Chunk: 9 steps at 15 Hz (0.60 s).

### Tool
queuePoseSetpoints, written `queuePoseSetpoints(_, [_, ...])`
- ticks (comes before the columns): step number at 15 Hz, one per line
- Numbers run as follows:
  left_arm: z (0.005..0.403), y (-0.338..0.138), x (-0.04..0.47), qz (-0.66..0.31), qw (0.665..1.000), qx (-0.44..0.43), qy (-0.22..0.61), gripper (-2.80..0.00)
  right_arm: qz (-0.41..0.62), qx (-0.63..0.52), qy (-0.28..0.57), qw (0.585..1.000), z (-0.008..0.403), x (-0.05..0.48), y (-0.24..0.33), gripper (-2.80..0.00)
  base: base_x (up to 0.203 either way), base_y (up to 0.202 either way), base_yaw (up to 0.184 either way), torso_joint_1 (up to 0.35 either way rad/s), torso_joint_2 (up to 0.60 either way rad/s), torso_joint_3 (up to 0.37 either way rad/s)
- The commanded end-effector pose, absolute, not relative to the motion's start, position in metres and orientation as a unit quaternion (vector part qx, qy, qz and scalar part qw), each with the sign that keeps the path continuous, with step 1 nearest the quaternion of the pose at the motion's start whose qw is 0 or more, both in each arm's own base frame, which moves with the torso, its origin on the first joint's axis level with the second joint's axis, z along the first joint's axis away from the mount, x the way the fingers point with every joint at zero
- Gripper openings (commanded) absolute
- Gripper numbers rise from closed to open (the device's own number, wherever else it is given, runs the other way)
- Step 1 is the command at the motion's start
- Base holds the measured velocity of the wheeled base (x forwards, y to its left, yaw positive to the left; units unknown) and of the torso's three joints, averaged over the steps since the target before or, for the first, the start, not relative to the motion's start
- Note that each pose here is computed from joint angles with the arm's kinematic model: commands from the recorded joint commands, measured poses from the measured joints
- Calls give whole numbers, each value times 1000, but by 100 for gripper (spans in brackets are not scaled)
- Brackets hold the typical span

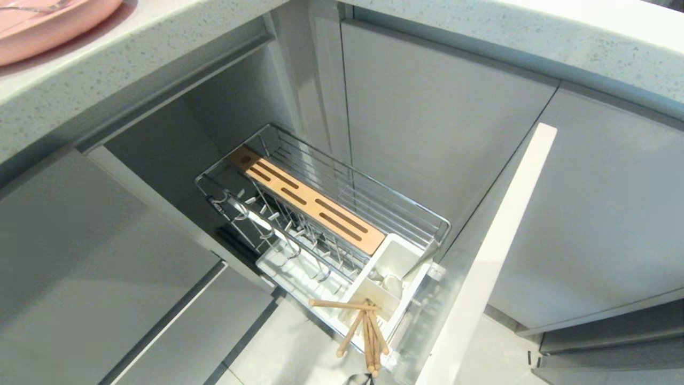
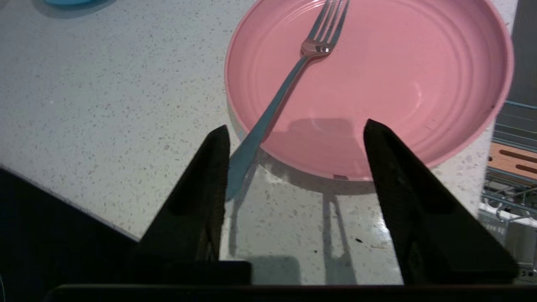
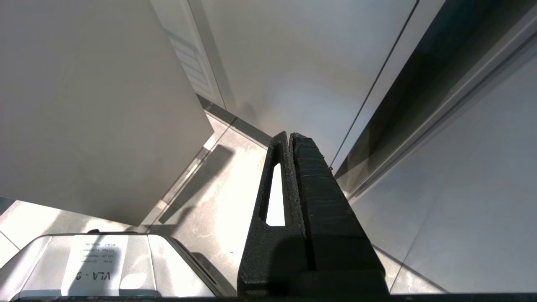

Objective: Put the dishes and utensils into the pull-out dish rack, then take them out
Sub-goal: Pick up the fork and place it in the cupboard

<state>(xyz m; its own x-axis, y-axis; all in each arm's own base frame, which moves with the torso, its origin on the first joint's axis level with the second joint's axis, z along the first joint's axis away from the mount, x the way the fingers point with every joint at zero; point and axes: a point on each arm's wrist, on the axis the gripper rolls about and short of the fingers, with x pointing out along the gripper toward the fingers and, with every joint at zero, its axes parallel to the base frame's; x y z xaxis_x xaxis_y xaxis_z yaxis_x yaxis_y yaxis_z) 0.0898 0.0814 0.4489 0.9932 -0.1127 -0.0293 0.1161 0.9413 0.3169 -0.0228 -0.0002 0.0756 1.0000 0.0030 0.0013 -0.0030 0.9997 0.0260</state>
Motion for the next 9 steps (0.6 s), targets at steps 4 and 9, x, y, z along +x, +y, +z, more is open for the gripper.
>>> queuePoseSetpoints(4, [442,98,110,-73,987,144,18,0,2,13,0,1000,75,-23,0,-280,0,0,0,0,0,0])
queuePoseSetpoints(9, [437,105,123,-67,988,133,32,0,2,13,0,1000,75,-23,0,-280,0,0,0,0,0,0])
